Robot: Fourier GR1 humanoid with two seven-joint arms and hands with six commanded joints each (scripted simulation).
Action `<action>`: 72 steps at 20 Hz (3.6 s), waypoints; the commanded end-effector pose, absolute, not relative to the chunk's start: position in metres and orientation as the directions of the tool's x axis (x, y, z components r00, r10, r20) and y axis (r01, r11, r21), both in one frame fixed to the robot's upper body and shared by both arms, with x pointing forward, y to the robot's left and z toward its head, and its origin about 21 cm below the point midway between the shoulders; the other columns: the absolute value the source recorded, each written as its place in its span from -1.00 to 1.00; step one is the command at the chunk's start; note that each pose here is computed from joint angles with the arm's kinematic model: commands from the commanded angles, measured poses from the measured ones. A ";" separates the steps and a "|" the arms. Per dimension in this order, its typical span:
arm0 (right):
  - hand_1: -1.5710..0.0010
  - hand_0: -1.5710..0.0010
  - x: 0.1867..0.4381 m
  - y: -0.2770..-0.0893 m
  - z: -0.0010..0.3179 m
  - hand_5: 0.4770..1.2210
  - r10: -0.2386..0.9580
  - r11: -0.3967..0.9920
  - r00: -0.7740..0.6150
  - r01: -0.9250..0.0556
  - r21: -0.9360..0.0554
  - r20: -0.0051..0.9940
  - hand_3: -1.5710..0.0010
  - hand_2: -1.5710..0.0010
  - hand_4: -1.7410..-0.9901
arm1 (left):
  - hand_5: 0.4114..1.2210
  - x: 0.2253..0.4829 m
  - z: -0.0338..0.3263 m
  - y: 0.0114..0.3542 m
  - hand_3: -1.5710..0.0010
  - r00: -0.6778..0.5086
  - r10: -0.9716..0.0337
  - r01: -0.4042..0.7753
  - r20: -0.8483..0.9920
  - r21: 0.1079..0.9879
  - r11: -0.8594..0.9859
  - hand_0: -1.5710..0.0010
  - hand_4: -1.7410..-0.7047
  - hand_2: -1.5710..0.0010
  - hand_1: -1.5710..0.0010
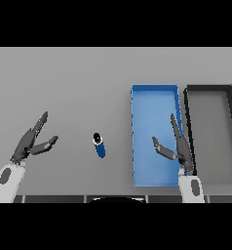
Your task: Pick up the blue pipe and place it into the blue bin.
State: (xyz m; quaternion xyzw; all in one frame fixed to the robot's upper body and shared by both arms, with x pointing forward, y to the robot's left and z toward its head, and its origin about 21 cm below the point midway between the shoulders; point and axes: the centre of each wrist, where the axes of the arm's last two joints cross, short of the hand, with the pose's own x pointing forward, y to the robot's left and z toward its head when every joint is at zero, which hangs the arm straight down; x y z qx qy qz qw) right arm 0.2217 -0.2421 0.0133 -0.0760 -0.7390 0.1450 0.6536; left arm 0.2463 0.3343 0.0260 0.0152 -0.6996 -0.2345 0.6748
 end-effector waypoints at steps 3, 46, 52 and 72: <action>1.00 1.00 0.222 -0.244 0.011 -0.63 0.302 0.945 -0.143 -0.088 -0.316 0.943 1.00 1.00 0.50 | -0.66 0.234 0.030 0.330 1.00 -0.087 -0.359 0.408 0.929 0.362 0.838 1.00 0.38 1.00 1.00; 1.00 1.00 0.219 -0.250 0.015 -0.59 0.284 0.952 -0.119 -0.085 -0.295 0.951 1.00 1.00 0.40 | 0.90 0.248 -0.027 0.135 -0.87 -0.123 -0.090 0.633 0.988 0.149 0.760 -0.83 -0.50 -0.88 -0.86; 1.00 1.00 0.219 -0.249 0.016 -0.56 0.301 0.947 -0.118 -0.079 -0.311 0.946 1.00 1.00 0.41 | 0.97 0.253 0.013 0.117 -0.97 -0.225 0.005 0.641 0.974 0.144 0.754 -0.96 -0.47 -0.97 -0.96; 0.98 1.00 0.165 -0.235 0.034 -0.56 0.234 0.972 -0.226 0.038 -0.231 0.946 1.00 0.91 0.45 | 1.00 0.250 0.043 0.102 -1.00 -0.268 0.009 0.709 0.963 0.190 0.679 -1.00 -0.47 -1.00 -1.00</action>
